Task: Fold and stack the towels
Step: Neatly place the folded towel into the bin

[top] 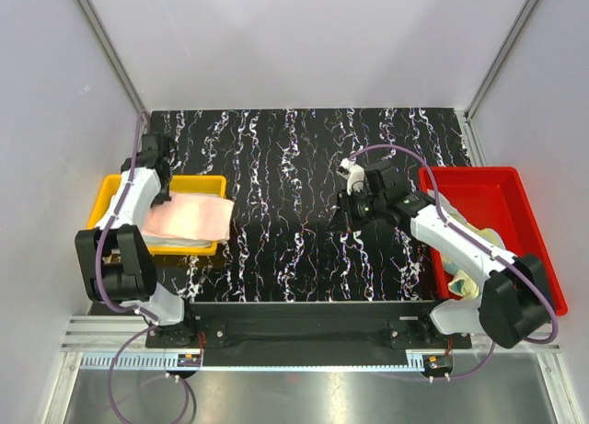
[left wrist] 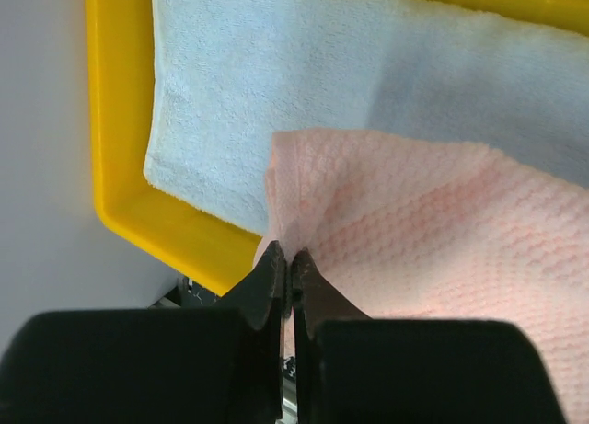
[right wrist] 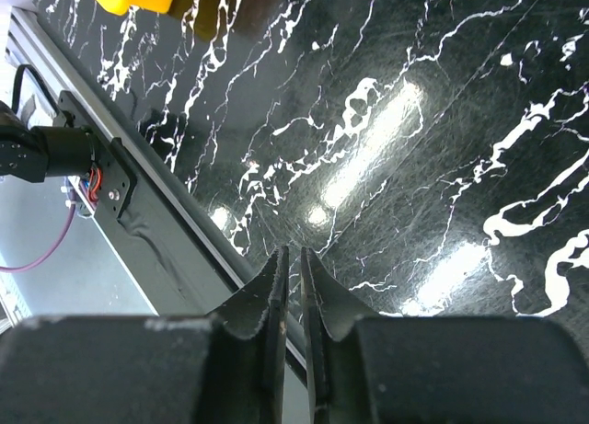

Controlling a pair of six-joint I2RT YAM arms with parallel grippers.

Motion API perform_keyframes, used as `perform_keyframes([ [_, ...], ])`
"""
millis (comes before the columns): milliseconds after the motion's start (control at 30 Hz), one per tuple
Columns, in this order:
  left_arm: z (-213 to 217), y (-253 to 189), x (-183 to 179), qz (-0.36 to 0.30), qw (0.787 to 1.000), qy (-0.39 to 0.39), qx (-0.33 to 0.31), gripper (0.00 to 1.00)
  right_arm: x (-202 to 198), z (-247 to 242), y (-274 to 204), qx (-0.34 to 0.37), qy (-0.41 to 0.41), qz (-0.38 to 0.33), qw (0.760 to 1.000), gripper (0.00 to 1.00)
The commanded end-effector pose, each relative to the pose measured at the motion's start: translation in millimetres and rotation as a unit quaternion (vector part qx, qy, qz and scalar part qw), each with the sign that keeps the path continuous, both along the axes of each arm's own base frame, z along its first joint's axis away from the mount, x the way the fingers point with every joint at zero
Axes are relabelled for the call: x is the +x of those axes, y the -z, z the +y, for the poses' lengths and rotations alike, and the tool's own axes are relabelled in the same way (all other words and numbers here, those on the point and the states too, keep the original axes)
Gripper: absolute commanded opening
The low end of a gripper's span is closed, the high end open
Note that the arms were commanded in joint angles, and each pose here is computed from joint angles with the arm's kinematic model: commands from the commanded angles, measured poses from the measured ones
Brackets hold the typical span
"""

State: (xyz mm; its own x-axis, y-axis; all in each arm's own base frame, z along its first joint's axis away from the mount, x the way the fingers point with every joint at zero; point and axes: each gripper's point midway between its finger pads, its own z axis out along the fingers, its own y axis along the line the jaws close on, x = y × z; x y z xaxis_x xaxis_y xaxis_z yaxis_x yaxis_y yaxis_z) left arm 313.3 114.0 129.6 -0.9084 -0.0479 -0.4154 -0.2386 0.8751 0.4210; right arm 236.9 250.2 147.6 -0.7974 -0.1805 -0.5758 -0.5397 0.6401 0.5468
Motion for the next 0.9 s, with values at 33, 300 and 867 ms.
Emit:
perform_keyframes([
  [33, 35.1, -5.2, 17.1, -0.019, 0.998, -0.030, 0.054, 0.00, 6.9, 4.8, -31.4, 0.030, -0.011, -0.049, 0.998, 0.17],
  [300, 73.2, 4.4, 12.8, -0.014, 0.990, -0.084, 0.109, 0.00, 11.9, -2.5, -26.7, 0.016, 0.002, -0.053, 0.998, 0.17],
  [867, 9.5, -50.5, 24.0, -0.164, 0.978, -0.102, -0.074, 0.98, 60.2, -37.8, -32.9, -0.047, 0.216, -0.013, 0.975, 0.99],
])
